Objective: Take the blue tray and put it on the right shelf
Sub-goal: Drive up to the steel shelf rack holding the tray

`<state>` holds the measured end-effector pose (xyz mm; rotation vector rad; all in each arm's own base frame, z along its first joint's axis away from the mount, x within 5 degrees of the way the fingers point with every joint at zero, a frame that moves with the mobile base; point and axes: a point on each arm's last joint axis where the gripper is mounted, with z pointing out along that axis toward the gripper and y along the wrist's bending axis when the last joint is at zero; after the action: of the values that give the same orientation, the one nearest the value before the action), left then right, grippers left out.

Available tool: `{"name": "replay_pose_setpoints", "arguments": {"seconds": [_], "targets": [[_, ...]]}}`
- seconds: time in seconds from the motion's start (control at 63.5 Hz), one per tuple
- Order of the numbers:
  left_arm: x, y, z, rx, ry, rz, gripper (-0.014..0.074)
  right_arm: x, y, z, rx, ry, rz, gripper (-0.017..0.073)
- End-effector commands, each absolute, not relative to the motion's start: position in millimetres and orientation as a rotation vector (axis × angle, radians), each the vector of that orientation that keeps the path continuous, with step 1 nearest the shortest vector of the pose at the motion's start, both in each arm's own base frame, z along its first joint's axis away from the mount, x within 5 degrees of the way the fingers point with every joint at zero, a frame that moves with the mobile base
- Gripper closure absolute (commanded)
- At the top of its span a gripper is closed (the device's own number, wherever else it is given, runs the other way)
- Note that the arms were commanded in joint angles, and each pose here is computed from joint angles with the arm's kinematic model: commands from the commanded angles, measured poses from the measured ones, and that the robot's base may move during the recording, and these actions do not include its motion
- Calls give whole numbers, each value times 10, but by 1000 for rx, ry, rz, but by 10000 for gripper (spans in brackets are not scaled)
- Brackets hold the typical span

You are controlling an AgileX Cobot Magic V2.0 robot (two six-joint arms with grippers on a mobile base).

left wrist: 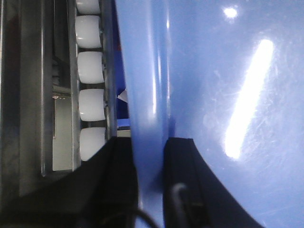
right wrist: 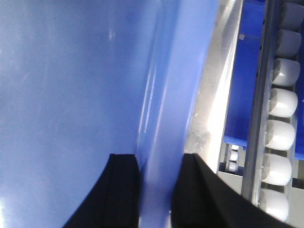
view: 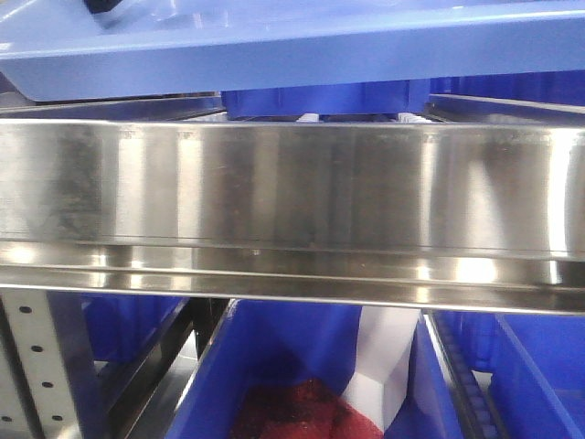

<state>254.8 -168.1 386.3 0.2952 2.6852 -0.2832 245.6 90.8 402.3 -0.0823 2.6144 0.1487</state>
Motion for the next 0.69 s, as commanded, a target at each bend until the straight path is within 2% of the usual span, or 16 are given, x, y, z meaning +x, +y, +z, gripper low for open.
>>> {"name": "replay_pose_setpoints", "arguments": {"seconds": [0.0,0.489,0.678], "targets": [[2379,-1644,4003,369,2708,-294,642,2351,888,4183,-122,2568,180,529],[2389,-1651,4008,367,2695,-302,642,2385,903,4215,-121,2517,202,529],[2470,-1645,4086,376,2590,-302,642,2397,913,4228,-153,2495,205,529]]}}
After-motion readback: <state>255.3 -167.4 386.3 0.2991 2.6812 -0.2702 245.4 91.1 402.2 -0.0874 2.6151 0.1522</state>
